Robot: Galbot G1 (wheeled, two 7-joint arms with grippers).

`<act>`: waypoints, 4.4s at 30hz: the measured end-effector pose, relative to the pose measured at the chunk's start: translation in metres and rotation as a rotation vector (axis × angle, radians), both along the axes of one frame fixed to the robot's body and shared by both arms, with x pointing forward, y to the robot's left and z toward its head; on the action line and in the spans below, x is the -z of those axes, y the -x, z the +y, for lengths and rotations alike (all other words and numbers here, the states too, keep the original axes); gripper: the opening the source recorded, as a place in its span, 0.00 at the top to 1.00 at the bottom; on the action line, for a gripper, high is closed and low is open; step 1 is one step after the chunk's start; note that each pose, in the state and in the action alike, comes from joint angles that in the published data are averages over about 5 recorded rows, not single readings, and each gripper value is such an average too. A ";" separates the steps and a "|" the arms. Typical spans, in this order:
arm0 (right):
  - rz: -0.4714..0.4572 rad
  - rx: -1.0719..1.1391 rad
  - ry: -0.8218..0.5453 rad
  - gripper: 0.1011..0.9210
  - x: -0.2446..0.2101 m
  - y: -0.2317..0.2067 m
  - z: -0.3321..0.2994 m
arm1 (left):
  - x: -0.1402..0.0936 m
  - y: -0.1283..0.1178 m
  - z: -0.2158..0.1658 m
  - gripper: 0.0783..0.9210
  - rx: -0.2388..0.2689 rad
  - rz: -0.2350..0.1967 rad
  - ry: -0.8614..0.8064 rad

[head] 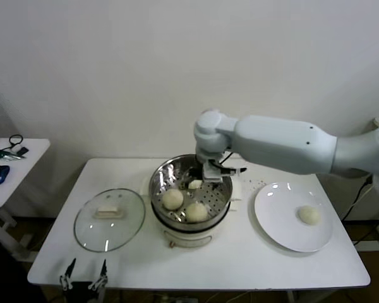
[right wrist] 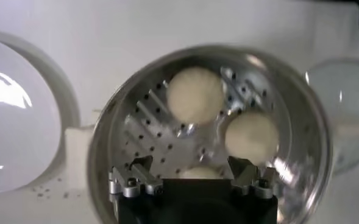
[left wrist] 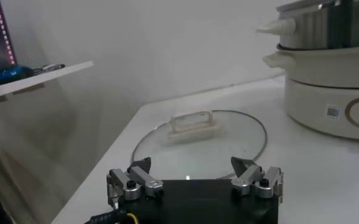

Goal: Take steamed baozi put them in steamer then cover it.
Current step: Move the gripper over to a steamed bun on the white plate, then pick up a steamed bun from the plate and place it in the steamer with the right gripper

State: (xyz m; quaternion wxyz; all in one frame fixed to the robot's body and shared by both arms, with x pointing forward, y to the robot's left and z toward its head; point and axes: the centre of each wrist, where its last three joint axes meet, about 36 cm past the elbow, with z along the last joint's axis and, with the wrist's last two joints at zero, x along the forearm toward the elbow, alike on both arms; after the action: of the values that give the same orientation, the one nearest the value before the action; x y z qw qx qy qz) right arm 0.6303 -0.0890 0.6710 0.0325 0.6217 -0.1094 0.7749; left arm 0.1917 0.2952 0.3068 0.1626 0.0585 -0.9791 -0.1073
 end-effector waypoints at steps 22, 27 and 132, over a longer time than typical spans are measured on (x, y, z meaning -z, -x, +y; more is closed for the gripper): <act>0.178 1.049 -0.306 0.12 0.028 -0.021 -0.262 | -0.010 -0.013 0.002 0.12 -0.002 -0.044 0.002; 0.201 1.176 -0.312 0.12 0.058 -0.015 -0.313 | -0.010 -0.010 0.001 0.12 -0.004 -0.044 0.004; 0.272 1.194 -0.511 0.29 -0.001 -0.050 -0.120 | -0.034 -0.015 -0.021 0.12 0.085 -0.077 0.038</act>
State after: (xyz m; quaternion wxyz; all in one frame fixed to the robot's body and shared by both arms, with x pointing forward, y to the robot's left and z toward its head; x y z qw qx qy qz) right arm 0.6806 -0.2088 0.6724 0.3213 0.5350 -0.6103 0.4880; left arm 0.2068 0.2739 0.3406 0.1213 0.0181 -0.9881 -0.0931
